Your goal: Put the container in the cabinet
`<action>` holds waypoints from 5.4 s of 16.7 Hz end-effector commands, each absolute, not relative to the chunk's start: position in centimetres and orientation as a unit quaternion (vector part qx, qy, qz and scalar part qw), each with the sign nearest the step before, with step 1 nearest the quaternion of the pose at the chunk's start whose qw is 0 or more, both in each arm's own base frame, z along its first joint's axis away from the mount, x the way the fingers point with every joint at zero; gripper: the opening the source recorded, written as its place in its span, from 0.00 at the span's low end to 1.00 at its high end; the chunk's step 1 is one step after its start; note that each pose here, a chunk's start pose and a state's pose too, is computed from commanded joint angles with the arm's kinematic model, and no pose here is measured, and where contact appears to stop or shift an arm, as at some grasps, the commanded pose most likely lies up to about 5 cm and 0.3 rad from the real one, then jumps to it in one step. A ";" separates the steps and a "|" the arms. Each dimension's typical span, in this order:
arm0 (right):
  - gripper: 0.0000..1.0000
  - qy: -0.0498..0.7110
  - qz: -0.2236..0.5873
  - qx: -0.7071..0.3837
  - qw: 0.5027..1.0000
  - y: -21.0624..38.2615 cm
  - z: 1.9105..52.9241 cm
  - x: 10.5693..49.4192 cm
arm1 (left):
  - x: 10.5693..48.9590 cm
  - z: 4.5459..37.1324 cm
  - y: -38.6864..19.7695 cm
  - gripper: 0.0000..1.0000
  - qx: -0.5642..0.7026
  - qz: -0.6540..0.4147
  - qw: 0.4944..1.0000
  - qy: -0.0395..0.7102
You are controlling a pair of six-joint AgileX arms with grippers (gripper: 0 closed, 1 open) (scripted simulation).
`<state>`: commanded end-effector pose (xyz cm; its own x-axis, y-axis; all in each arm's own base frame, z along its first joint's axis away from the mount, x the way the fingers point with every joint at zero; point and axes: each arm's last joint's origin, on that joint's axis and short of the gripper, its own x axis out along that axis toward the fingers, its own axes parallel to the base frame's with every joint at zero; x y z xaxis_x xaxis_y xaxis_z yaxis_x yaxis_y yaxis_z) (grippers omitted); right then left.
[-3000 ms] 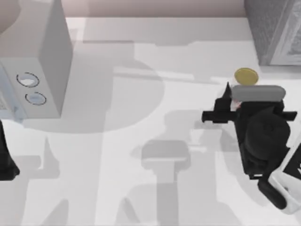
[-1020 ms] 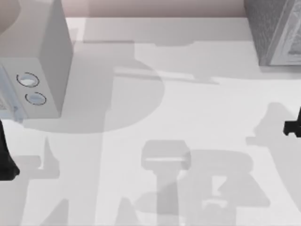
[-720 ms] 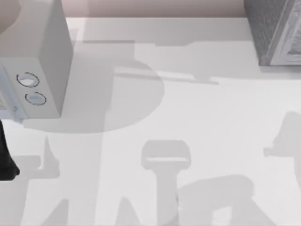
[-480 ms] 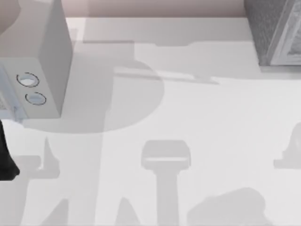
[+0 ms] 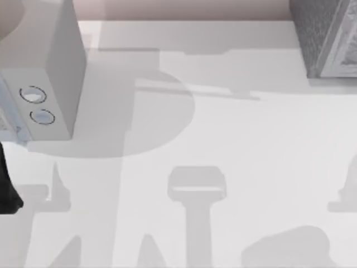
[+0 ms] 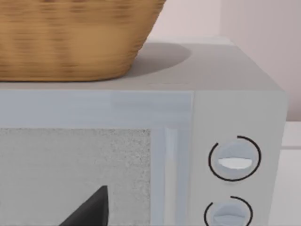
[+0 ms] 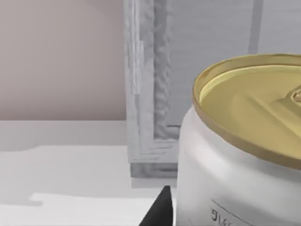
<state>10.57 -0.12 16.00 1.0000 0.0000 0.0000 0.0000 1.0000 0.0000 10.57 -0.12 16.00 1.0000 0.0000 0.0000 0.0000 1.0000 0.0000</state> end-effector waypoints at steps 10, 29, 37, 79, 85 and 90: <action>0.00 -0.038 -0.018 -0.008 0.999 -0.1 23.2 10.1 | 10.6 16.0 -0.1 1.00 0.000 0.000 1.000 0.000; 0.00 0.002 -0.008 -0.002 1.000 3.6 49.0 23.1 | 10.6 16.0 -0.1 1.00 0.000 0.000 1.000 0.000; 0.00 0.000 0.001 0.001 1.000 4.8 51.1 25.6 | 10.6 16.0 -0.1 1.00 0.000 0.000 1.000 0.000; 0.15 0.000 -0.001 0.002 1.000 4.5 53.0 40.6 | 10.6 16.0 -0.1 1.00 0.000 0.000 1.000 0.000; 0.60 0.000 -0.001 0.002 1.000 4.5 53.0 40.6 | 10.6 16.0 -0.1 1.00 0.000 0.000 1.000 0.000; 0.98 0.000 -0.001 0.002 1.000 4.5 53.0 40.6 | 10.6 16.0 -0.1 1.00 0.000 0.000 1.000 0.000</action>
